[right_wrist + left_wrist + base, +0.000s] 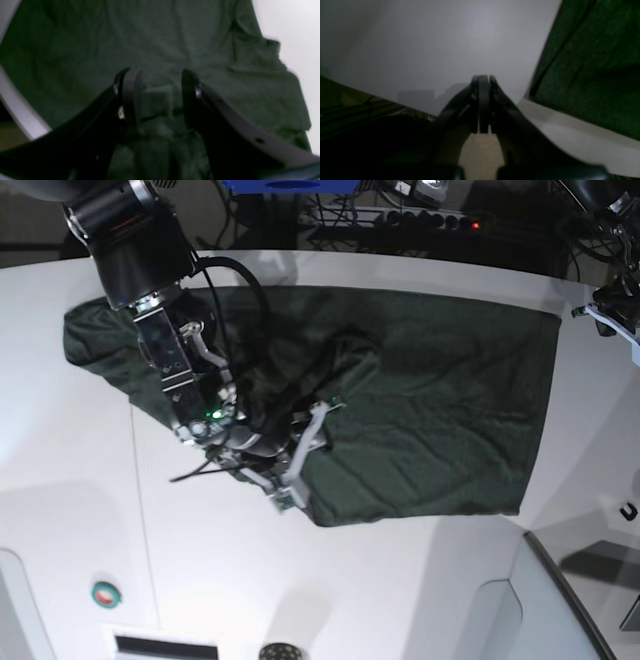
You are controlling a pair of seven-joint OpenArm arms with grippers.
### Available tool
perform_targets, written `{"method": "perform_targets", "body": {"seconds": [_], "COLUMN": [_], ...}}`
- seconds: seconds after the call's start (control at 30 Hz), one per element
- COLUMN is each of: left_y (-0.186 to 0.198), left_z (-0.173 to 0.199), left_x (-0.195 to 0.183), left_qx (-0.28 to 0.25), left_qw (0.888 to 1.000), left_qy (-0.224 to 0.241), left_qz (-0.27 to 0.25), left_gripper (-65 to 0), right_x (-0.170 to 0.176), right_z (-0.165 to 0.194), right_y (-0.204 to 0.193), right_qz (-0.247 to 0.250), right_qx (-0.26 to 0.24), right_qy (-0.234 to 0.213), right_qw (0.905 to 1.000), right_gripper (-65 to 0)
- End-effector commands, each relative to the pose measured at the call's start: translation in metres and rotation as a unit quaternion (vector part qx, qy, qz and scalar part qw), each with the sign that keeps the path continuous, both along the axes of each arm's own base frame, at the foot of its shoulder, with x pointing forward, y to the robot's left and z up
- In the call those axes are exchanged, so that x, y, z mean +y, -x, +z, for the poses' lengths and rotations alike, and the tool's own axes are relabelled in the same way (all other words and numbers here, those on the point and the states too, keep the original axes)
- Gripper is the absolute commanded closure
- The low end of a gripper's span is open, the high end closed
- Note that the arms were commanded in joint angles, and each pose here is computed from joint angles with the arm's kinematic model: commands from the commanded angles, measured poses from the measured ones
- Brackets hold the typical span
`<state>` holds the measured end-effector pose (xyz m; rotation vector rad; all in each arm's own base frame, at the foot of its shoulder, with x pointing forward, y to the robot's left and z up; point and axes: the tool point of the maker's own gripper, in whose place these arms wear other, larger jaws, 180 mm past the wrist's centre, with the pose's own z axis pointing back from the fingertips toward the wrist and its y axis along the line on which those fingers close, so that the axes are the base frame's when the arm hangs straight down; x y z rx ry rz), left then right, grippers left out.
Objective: Layout the t-shirt on the table in an organized manner, then fold the t-shirt properly
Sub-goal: 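Lower the folded fabric with the right gripper and release it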
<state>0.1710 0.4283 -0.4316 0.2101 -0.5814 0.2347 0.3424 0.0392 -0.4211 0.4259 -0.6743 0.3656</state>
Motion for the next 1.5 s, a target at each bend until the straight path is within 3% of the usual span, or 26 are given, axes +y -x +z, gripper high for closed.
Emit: {"method": "perform_targets", "body": {"seconds": [0.0, 0.17, 0.4, 0.57, 1.1, 1.47], "left_y": [-0.007, 0.001, 0.001, 0.003, 0.01, 0.011], "left_z": [0.014, 0.012, 0.012, 0.012, 0.025, 0.023], "left_x": [0.011, 0.011, 0.011, 0.012, 0.013, 0.013], "left_qx": [-0.017, -0.01, -0.011, -0.008, -0.007, -0.005], "left_qw": [1.0, 1.0, 1.0, 1.0, 0.999, 0.999], "left_qy": [-0.018, -0.019, -0.019, -0.02, -0.045, -0.043], "left_qz": [-0.003, -0.003, -0.003, -0.003, -0.017, -0.016], "left_gripper": [0.0, 0.0, 0.0, 0.0, 0.0, 0.0], "right_x": [-0.006, -0.037, -0.027, -0.026, -0.028, -0.014], "right_z": [0.011, 0.002, -0.013, -0.026, -0.042, -0.027], "right_y": [-0.015, -0.024, -0.014, -0.012, -0.015, -0.017], "right_qz": [-0.024, -0.092, -0.107, -0.111, -0.125, -0.118], "right_qx": [-0.016, 0.008, 0.058, 0.082, 0.094, 0.075], "right_qy": [-0.015, -0.035, -0.093, -0.093, -0.093, -0.109], "right_qw": [0.9995, 0.9951, 0.9883, 0.986, 0.9832, 0.9841], "right_gripper": [-24.2, -24.3, -24.3, -24.3, -24.3, -23.6]}}
